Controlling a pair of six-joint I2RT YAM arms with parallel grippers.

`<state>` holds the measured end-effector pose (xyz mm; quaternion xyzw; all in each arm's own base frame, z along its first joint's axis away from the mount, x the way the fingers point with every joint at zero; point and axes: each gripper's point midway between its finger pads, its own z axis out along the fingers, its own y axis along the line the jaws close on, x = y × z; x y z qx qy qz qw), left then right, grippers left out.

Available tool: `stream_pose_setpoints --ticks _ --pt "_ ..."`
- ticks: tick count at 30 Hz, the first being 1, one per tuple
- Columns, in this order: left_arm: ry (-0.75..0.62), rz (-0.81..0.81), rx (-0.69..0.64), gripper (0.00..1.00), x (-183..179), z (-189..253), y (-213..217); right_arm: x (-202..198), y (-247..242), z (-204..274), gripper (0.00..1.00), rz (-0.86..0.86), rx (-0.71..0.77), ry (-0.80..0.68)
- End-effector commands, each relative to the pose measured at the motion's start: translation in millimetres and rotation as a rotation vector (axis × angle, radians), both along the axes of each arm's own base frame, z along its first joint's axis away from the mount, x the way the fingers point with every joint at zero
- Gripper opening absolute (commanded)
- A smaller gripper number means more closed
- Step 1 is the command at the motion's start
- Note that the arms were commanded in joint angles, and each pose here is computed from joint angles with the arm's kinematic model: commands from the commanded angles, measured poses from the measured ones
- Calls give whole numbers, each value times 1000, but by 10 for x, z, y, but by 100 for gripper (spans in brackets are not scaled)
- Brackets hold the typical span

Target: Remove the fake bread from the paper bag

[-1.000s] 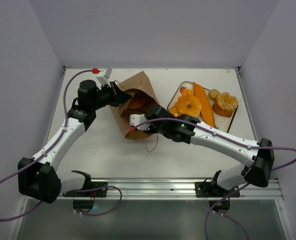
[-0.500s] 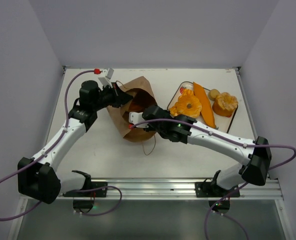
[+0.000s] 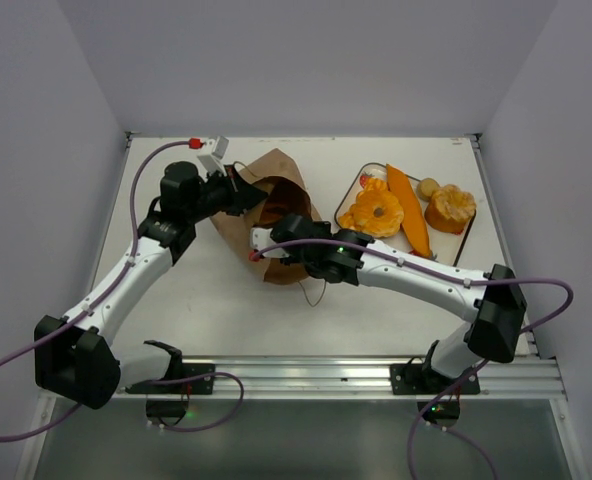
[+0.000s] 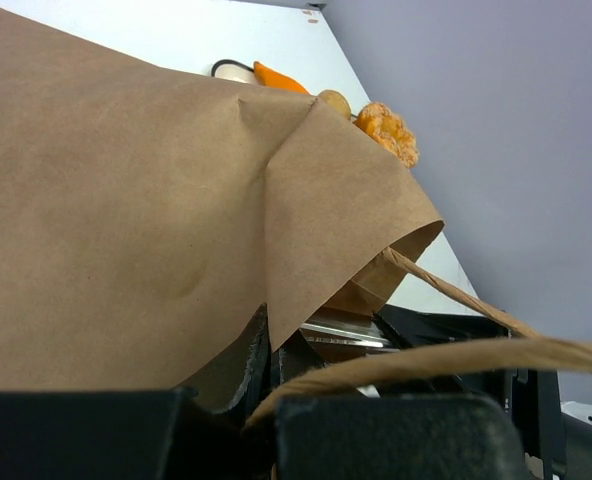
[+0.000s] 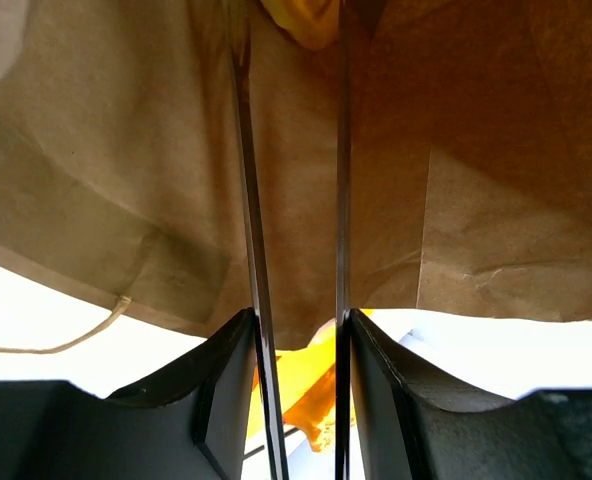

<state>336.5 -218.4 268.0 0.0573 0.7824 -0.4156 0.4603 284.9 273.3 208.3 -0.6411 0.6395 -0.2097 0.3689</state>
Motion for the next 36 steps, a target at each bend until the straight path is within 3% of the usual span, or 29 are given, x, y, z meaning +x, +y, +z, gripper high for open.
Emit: stream_pose_setpoints --ticks 1,19,36 --pt "-73 -22 -53 1 -56 324 -64 102 40 274 44 -39 42 -85" --pt "-66 -54 -79 1 -118 347 -133 176 158 208 47 -61 11 -114" --pt "-68 -81 -104 1 -163 392 -181 201 279 18 43 -68 -45 -116"
